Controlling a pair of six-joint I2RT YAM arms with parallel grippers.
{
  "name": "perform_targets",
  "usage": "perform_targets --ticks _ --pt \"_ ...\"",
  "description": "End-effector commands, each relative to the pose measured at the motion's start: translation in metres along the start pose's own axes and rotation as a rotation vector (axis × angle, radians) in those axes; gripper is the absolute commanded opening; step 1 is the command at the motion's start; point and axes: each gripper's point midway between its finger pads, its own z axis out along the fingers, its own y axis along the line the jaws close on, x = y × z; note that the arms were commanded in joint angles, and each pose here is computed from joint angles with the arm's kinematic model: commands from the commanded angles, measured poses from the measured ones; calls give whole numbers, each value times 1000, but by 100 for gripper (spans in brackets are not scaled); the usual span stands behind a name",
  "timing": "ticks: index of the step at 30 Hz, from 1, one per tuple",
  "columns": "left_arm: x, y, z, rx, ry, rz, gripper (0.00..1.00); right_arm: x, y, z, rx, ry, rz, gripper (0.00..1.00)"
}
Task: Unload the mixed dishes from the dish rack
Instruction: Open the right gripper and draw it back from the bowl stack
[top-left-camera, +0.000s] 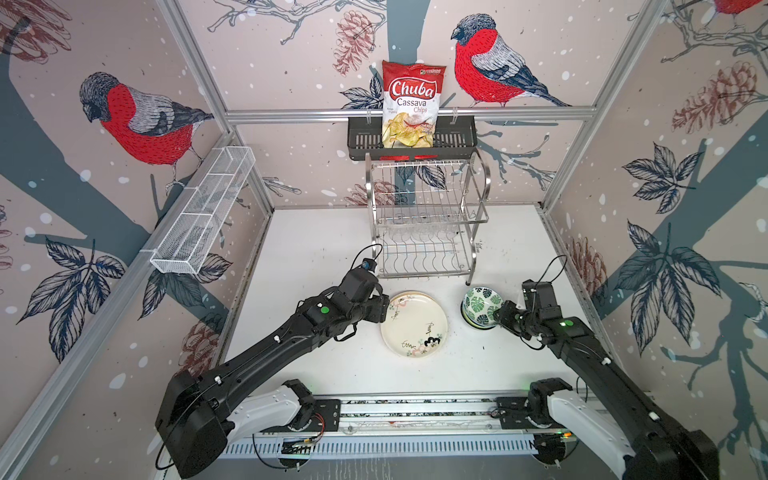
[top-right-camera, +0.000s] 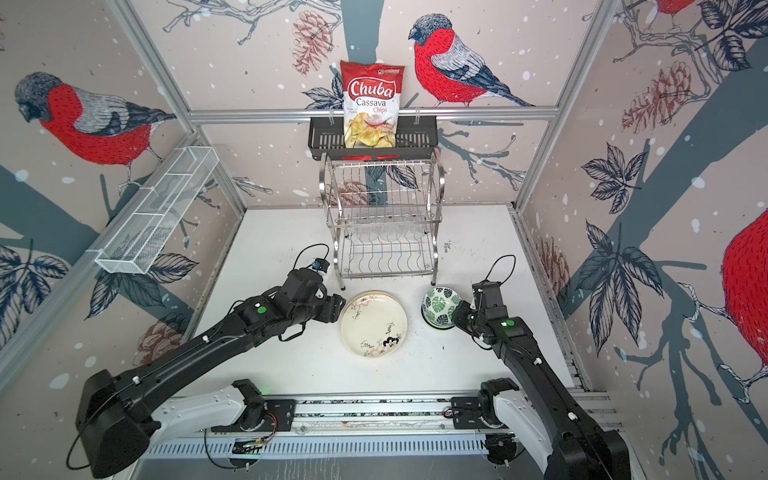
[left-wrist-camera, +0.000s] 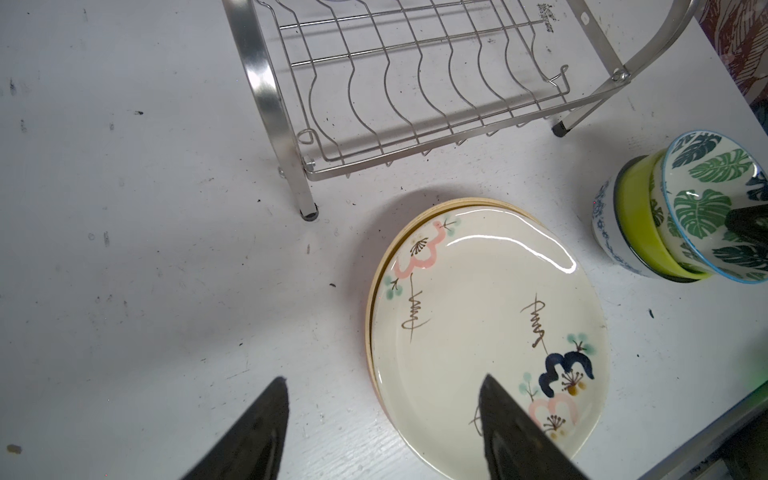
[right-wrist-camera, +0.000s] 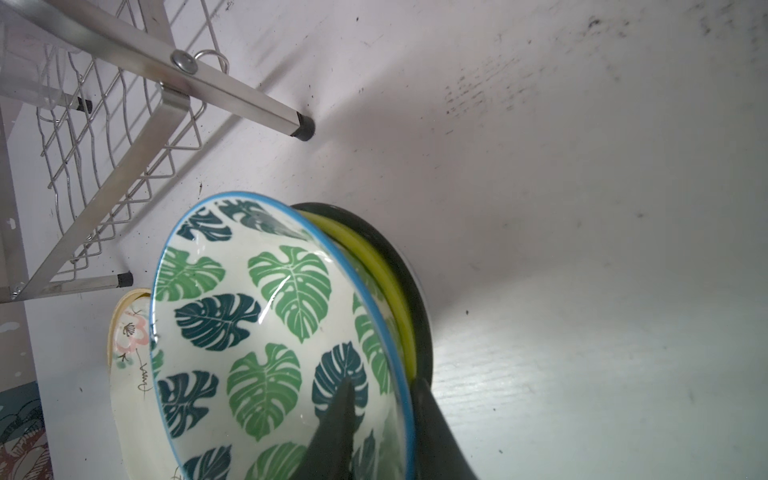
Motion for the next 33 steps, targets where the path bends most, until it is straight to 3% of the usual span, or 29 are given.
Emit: perform_targets --ticks 1,10,17,22,33 --pt "-5 -1 1 8 -18 12 72 -3 4 -4 -8 -5 -13 30" --pt "-9 7 1 -4 -25 -9 72 -17 14 -25 -23 -61 -25 35" --pt "-14 15 -3 -26 -51 -32 72 -25 24 -47 -67 -138 -40 45" --pt "-15 22 -6 -59 -65 -47 72 -25 34 -52 -116 -198 -48 46" --pt "-24 28 -7 -85 -125 -168 73 -21 88 -66 -199 -406 -222 47"
